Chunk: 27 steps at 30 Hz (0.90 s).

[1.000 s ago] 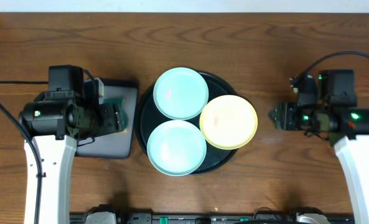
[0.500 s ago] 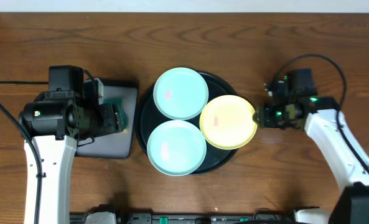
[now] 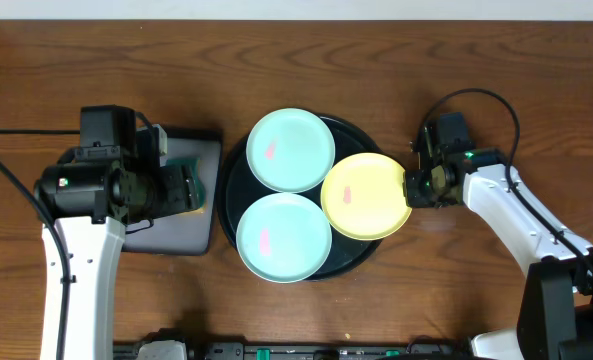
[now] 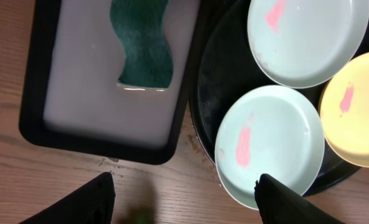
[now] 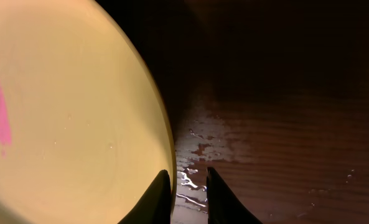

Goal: Clean dirty plates on tray and stack at the side
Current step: 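Move right gripper to the yellow plate's right rim and grip it, then lower left gripper onto the green sponge and grasp it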

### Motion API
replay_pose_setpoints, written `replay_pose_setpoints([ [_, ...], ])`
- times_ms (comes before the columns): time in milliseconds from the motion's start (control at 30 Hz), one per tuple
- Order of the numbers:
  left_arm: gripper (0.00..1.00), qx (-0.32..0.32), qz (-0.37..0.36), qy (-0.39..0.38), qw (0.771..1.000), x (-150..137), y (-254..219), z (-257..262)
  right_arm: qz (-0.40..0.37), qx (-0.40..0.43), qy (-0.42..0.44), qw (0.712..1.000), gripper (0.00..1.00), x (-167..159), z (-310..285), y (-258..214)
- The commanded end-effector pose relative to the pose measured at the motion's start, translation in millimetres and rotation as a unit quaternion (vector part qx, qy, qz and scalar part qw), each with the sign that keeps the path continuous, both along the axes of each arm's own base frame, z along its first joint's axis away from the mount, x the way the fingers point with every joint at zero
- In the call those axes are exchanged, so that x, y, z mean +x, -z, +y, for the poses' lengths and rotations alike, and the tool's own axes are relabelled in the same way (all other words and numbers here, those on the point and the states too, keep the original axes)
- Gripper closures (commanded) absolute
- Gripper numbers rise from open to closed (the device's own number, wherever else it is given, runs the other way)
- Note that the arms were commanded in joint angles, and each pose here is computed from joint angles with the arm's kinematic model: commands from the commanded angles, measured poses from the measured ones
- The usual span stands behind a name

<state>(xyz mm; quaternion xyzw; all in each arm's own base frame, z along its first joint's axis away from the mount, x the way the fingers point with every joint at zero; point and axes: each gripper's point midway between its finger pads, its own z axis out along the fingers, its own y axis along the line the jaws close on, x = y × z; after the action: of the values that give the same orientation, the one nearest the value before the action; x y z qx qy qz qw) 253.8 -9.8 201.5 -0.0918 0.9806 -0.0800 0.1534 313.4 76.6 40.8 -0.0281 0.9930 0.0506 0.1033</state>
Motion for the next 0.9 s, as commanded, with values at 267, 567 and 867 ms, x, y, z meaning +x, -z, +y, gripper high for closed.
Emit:
replay_pose_setpoints([
  [267,0.29,0.010,-0.012,-0.005,1.000,8,2,4,-0.002,0.017,0.001,1.000,0.91,0,9,4],
  [567,0.30,0.026,0.013,-0.024,0.999,20,20,12,-0.009,0.019,-0.002,1.000,0.99,1,11,10],
  [867,0.31,0.041,0.066,-0.057,0.995,42,59,22,-0.011,0.020,-0.002,1.000,0.99,2,12,10],
])
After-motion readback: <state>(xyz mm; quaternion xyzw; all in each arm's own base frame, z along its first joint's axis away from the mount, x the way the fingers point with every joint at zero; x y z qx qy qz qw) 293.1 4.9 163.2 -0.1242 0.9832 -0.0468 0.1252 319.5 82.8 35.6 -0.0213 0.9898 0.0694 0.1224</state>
